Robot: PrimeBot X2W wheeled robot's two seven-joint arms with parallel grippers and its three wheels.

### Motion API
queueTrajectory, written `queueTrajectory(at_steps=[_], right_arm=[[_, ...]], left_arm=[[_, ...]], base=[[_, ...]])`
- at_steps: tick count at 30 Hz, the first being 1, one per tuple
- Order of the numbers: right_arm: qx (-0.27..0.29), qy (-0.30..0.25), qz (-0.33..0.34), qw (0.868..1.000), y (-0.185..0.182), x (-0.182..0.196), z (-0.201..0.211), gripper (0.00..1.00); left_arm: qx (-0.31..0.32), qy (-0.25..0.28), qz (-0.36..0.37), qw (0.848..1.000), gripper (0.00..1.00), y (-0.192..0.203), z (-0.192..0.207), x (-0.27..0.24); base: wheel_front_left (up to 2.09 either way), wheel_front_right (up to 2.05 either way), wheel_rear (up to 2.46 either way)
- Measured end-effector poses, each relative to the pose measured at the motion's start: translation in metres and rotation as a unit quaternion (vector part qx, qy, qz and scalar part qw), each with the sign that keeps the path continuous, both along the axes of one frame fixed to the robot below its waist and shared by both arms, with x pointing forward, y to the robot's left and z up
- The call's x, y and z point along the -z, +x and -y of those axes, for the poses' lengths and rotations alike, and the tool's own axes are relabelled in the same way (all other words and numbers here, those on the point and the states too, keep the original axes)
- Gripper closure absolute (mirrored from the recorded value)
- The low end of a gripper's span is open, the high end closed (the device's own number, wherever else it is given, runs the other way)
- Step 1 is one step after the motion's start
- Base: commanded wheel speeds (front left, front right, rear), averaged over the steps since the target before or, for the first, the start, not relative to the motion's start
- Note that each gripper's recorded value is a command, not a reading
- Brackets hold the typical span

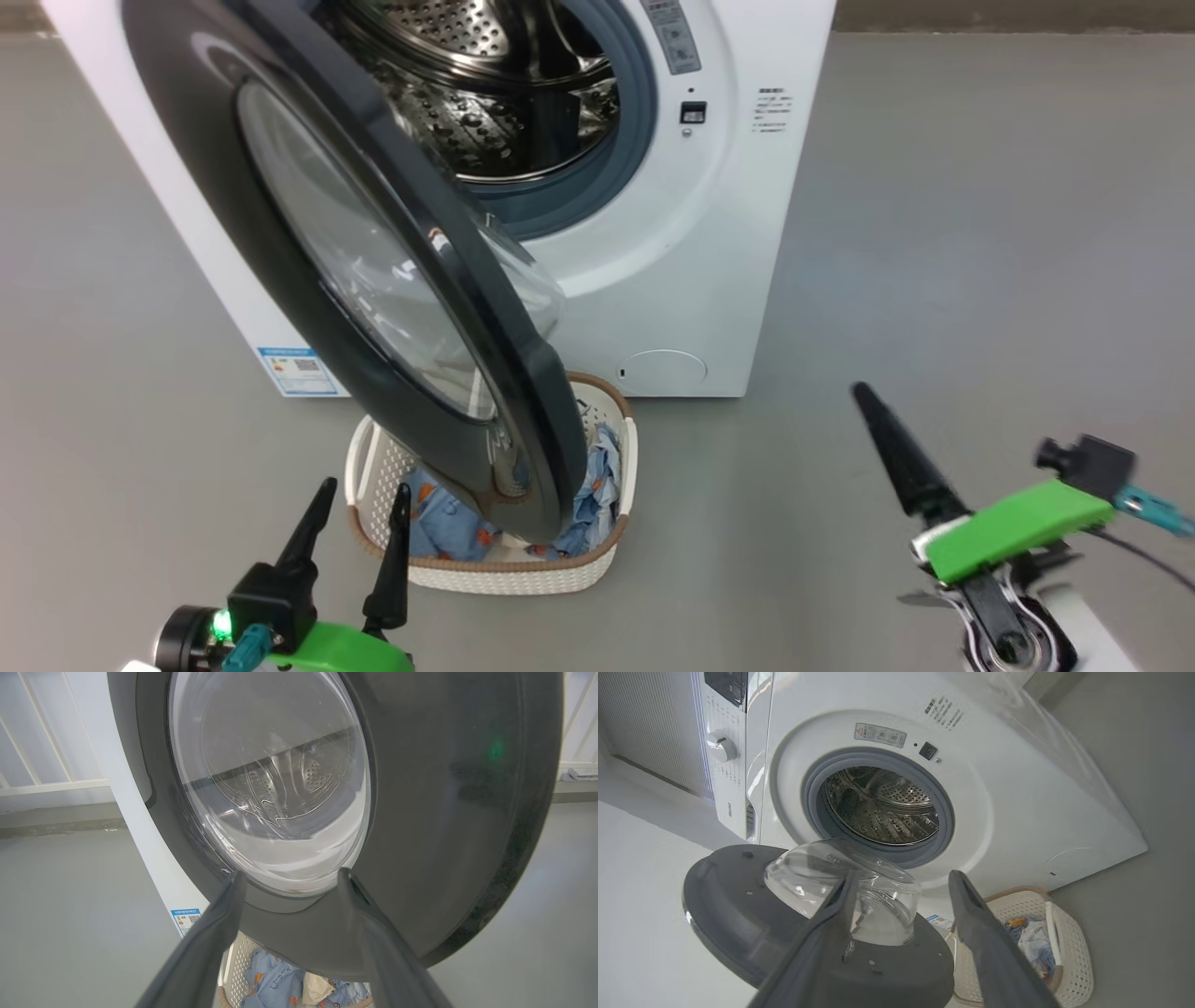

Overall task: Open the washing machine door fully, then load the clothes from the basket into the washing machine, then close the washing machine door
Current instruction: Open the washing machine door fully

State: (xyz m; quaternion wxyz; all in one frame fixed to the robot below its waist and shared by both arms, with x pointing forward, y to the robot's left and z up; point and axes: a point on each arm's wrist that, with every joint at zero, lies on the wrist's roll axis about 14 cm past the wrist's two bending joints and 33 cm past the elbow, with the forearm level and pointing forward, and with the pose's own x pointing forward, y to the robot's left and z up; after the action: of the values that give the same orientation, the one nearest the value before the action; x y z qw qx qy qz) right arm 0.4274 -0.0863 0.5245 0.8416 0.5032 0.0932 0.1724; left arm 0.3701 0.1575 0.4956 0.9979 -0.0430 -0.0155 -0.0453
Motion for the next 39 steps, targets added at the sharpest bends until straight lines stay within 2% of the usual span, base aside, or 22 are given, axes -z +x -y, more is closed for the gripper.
queueTrajectory(at_steps=[3,6,9,11,13,14,16,17,18,19,21,27,39], right_arm=[[0.058,-0.075,0.042,0.995,-0.003,0.003,0.030,0.00],[0.093,-0.166,0.076,0.979,-0.007,0.008,0.056,0.00],[0.121,-0.266,0.108,0.950,-0.010,0.008,0.082,0.00],[0.148,-0.309,0.125,0.931,-0.013,0.002,0.098,0.00],[0.169,-0.339,0.139,0.915,-0.020,-0.004,0.104,0.00],[0.169,-0.339,0.139,0.915,-0.020,-0.004,0.104,0.00],[0.179,-0.368,0.145,0.901,-0.029,-0.004,0.105,0.00],[0.184,-0.403,0.148,0.884,-0.037,-0.002,0.108,0.00],[0.184,-0.403,0.148,0.884,-0.037,-0.002,0.108,0.00],[0.186,-0.415,0.147,0.878,-0.041,0.000,0.109,0.00],[0.184,-0.455,0.150,0.858,-0.048,0.003,0.109,0.00],[0.181,-0.483,0.143,0.845,-0.057,0.010,0.109,0.00],[0.186,-0.485,0.133,0.844,-0.063,0.015,0.109,0.00]], left_arm=[[0.006,0.002,0.000,1.000,0.00,0.001,0.004,0.000],[0.008,0.001,-0.003,1.000,0.00,0.000,0.005,0.003],[0.009,0.000,-0.006,1.000,0.00,-0.001,0.006,0.004],[0.011,-0.001,-0.006,1.000,0.00,-0.001,0.008,0.005],[0.013,-0.001,-0.007,1.000,0.00,-0.003,0.009,0.006],[0.013,-0.001,-0.007,1.000,0.00,-0.003,0.009,0.006],[0.015,-0.001,-0.007,1.000,0.00,-0.003,0.010,0.006],[0.016,-0.001,-0.007,1.000,0.00,-0.003,0.011,0.005],[0.016,-0.001,-0.007,1.000,0.00,-0.003,0.011,0.005],[0.017,-0.001,-0.007,1.000,0.00,-0.003,0.011,0.005],[0.017,-0.001,-0.007,1.000,0.00,-0.003,0.012,0.005],[0.020,-0.001,-0.007,1.000,0.00,-0.003,0.014,0.006],[0.026,-0.001,-0.006,1.000,0.00,-0.003,0.016,0.005]], base=[[0.00,0.00,0.00],[0.00,0.00,0.00],[0.00,0.00,0.00],[0.00,0.00,0.00],[0.00,0.00,0.00],[0.00,0.00,0.00],[0.00,0.00,0.00],[0.00,0.00,0.00],[0.00,0.00,0.00],[0.00,0.00,0.00],[0.00,0.00,0.00],[0.00,0.00,0.00],[0.00,0.00,0.00]])
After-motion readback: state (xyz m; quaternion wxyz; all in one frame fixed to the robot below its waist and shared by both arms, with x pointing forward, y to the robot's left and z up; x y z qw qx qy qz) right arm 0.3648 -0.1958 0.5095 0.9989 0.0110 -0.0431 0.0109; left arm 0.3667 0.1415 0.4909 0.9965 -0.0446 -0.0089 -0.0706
